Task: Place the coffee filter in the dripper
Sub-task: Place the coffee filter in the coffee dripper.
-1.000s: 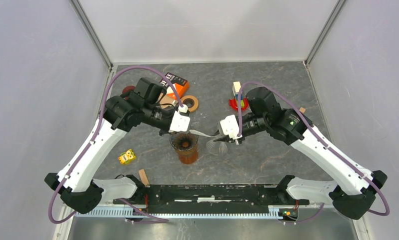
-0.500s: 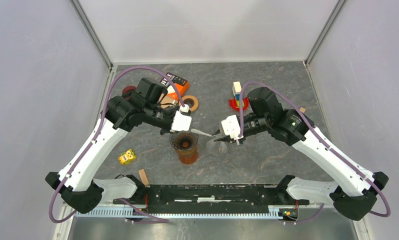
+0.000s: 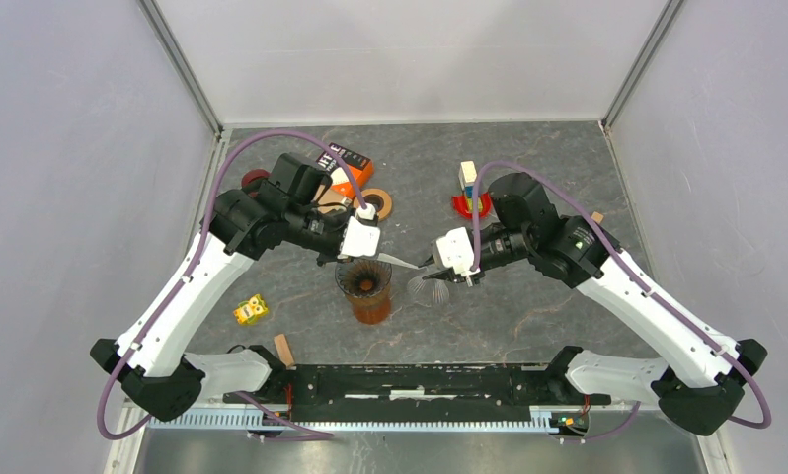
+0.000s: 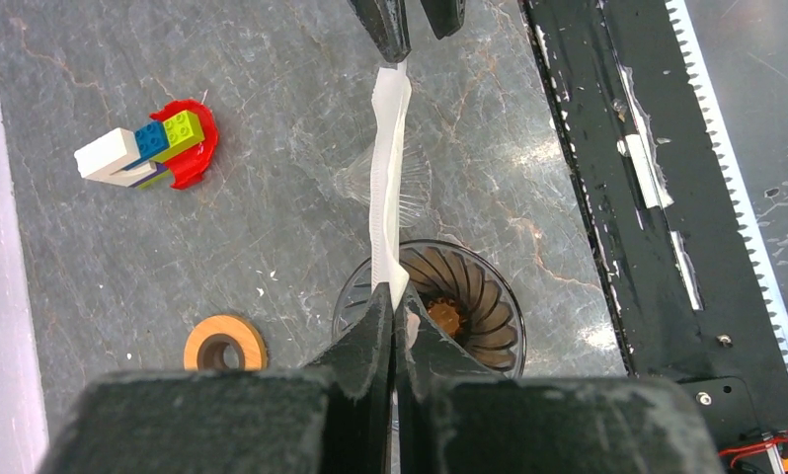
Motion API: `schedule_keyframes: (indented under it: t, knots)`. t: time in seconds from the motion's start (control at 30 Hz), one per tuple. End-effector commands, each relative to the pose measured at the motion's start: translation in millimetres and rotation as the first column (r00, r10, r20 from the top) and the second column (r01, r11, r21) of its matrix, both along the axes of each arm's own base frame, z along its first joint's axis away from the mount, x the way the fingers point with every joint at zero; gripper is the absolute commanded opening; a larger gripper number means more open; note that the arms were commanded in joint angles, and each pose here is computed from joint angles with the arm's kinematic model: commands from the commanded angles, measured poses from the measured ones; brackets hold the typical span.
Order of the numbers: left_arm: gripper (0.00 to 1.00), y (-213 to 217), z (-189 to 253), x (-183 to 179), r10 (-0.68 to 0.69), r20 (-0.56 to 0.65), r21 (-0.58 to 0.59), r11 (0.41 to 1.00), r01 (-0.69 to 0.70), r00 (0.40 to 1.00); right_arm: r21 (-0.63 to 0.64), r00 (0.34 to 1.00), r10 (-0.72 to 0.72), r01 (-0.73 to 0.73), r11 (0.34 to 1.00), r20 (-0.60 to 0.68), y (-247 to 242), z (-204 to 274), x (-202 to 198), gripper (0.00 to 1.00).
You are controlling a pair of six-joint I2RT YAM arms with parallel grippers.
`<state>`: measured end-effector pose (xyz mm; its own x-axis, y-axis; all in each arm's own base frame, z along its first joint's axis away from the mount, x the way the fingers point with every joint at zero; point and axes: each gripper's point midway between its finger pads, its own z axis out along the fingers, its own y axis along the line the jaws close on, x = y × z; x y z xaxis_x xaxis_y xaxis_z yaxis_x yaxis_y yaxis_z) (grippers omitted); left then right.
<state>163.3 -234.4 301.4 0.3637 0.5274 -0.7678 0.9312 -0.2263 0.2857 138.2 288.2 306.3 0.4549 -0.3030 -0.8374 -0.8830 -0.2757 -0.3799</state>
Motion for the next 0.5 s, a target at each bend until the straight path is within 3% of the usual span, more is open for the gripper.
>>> schedule_keyframes:
  t: [0.0, 0.47]
  knots:
    - [0.02, -5.2, 4.7, 1.8, 0.010, -0.002, -0.023, 1.000, -0.010, 1.000, 0.034, 0.999, -0.007, 0.006, 0.999, 0.037, -0.3, 9.9, 2.2, 0.30]
    - [0.02, -6.3, 7.2, 1.4, 0.022, -0.014, -0.036, 0.999, -0.023, 1.000, 0.037, 0.998, -0.011, 0.009, 0.999, 0.056, -4.2, 11.8, 0.3, 0.30]
